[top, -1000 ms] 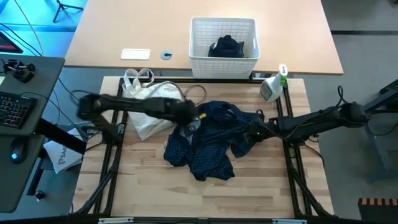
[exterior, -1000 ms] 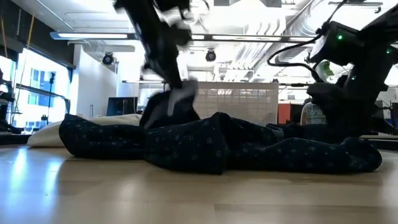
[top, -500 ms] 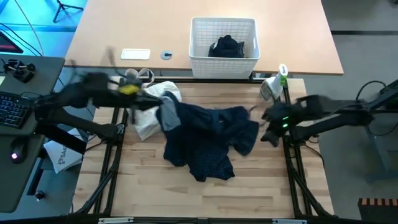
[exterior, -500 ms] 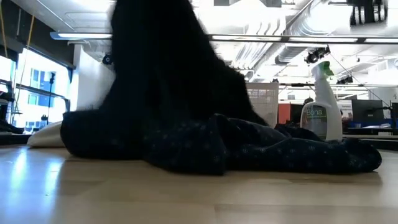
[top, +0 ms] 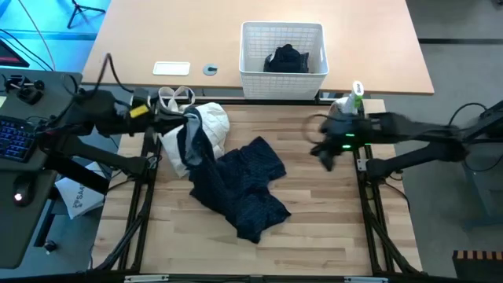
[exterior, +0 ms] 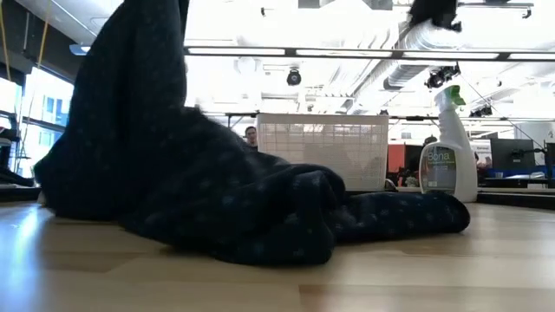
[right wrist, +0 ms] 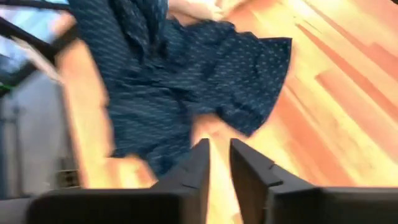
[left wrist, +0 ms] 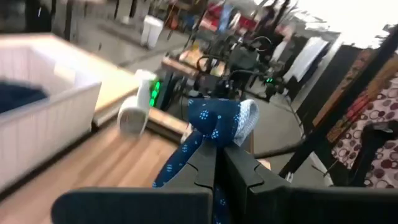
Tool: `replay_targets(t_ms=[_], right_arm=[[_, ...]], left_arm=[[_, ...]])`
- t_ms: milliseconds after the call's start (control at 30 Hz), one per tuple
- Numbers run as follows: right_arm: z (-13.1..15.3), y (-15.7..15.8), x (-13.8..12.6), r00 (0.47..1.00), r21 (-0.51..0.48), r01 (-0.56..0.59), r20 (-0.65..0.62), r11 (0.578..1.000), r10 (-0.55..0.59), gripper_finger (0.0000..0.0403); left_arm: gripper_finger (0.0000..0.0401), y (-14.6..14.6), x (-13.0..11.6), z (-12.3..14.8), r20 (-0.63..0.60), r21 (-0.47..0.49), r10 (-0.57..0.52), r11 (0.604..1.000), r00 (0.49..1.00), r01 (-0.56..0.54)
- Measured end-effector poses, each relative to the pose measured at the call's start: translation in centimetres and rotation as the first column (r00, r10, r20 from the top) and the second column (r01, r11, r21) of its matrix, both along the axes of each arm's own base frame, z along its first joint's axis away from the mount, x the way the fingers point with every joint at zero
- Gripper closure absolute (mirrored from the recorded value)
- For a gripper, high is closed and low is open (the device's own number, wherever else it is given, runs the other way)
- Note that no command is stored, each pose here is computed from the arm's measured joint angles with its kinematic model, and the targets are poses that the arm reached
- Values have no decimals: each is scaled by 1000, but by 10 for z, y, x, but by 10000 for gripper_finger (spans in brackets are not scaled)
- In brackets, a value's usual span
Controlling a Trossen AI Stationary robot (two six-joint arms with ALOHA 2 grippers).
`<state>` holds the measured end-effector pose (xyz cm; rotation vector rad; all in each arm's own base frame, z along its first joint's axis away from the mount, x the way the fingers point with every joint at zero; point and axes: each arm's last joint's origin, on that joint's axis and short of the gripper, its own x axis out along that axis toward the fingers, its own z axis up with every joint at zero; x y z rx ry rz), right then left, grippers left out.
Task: Fold Laundry from Bin
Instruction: Fold the blue polo shirt
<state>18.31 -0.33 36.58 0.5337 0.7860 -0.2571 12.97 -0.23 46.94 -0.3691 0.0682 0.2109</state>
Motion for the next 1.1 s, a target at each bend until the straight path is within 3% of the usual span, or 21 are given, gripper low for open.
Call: replay_targets(t_ms=[167,367,500,633,767,867,967,1100], right_arm=[[-61,-28,71,993,-111,-90,66,990,97,260],[-132,-71,151,977,-209,-130,138,969,161,186],[-173,-92,193,975,-269,-181,77,946,209,176],[-215,-102,221,973,-215,-228,-33,950,226,198],[-243,-102,233,958,-146,-265,-149,953,244,254],[-245,-100,230,951,-150,-245,-230,958,207,327],[-235,-94,210,926,-149,-220,-343,964,158,390],[-201,-76,166,888,-183,-186,-452,965,85,395]], left_arm=[[401,0,4,-10,-57,-106,15,994,998,-21],[401,-1,11,-13,-68,-152,20,988,997,-30],[401,-2,20,-16,-88,-176,24,984,996,-39],[401,-3,28,-19,-111,-186,2,982,994,-23],[401,-5,35,-22,-132,-191,-24,982,991,-1],[401,-7,37,-22,-129,-177,-42,984,991,19],[401,-11,36,-13,-53,-132,-74,989,996,66],[401,-18,26,7,108,-41,-129,990,986,134]])
